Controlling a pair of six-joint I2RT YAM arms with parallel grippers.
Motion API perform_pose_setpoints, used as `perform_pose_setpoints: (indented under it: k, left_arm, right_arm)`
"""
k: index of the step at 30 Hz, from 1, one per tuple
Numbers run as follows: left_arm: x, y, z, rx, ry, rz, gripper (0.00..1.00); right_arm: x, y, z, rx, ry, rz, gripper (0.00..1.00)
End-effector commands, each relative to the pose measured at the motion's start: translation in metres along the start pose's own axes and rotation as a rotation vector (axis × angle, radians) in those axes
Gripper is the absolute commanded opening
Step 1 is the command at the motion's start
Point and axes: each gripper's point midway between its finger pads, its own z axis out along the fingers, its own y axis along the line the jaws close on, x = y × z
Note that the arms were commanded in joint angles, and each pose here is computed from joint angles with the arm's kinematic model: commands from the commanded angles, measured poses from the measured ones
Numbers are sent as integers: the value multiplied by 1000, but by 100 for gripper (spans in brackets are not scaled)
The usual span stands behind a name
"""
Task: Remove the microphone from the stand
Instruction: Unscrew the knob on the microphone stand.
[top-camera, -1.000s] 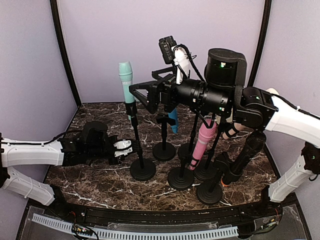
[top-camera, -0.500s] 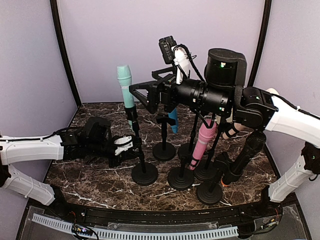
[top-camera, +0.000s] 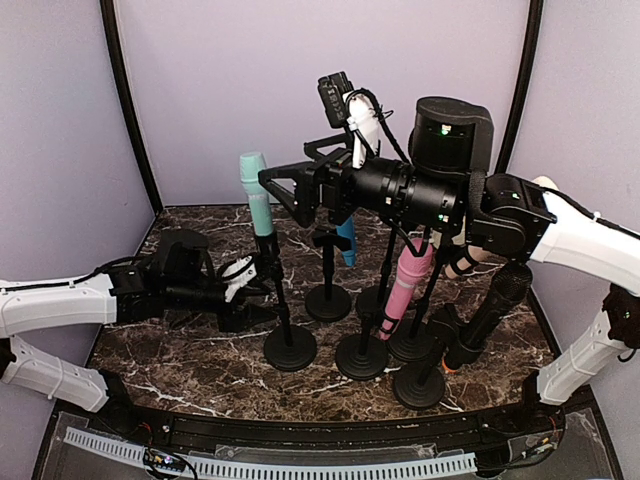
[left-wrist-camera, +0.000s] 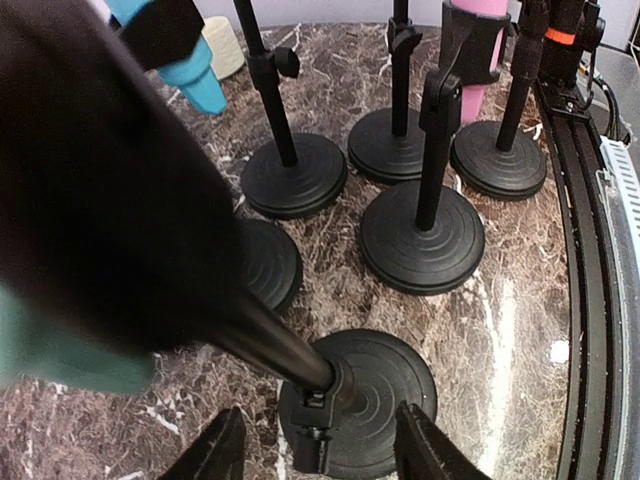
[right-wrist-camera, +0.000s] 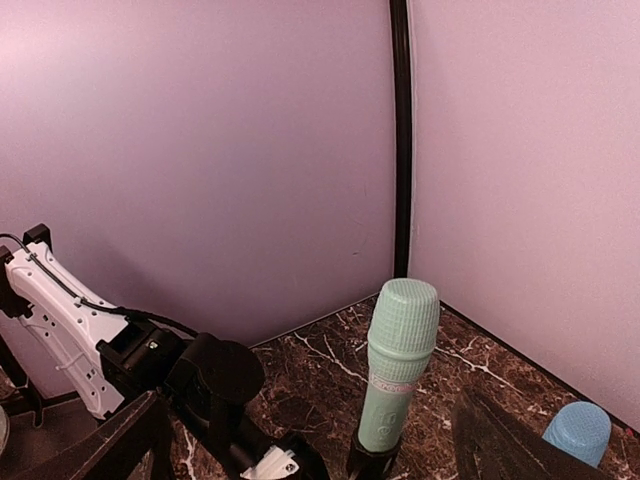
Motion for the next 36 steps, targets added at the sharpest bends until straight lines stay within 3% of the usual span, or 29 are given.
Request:
perform_pose_setpoints:
  k: [1,10,17,23,30,36]
  left_arm:
    - [-18,5,-19,-43,-114,-77,56]
    - [-15,8,-51,-115,-252,-346,58]
    - [-26,21,-67,-158,-455,-602,59]
    - [-28,38,-63,-207,-453,-731,62]
    - [-26,33,-50,-168,-386,-743,69]
    - [-31,12,-49,-77,-423,-617,71]
  right_arm:
    - [-11,2,-2,6,-38,8,98]
    - [-10,0,-5,15,-33,3,98]
    - [3,-8,10,71,7,8,98]
    - [17,-22,30,184,89,13,98]
    - [34,-31,52,270,155,25,97]
    - [51,-35,73,334,216,33,96]
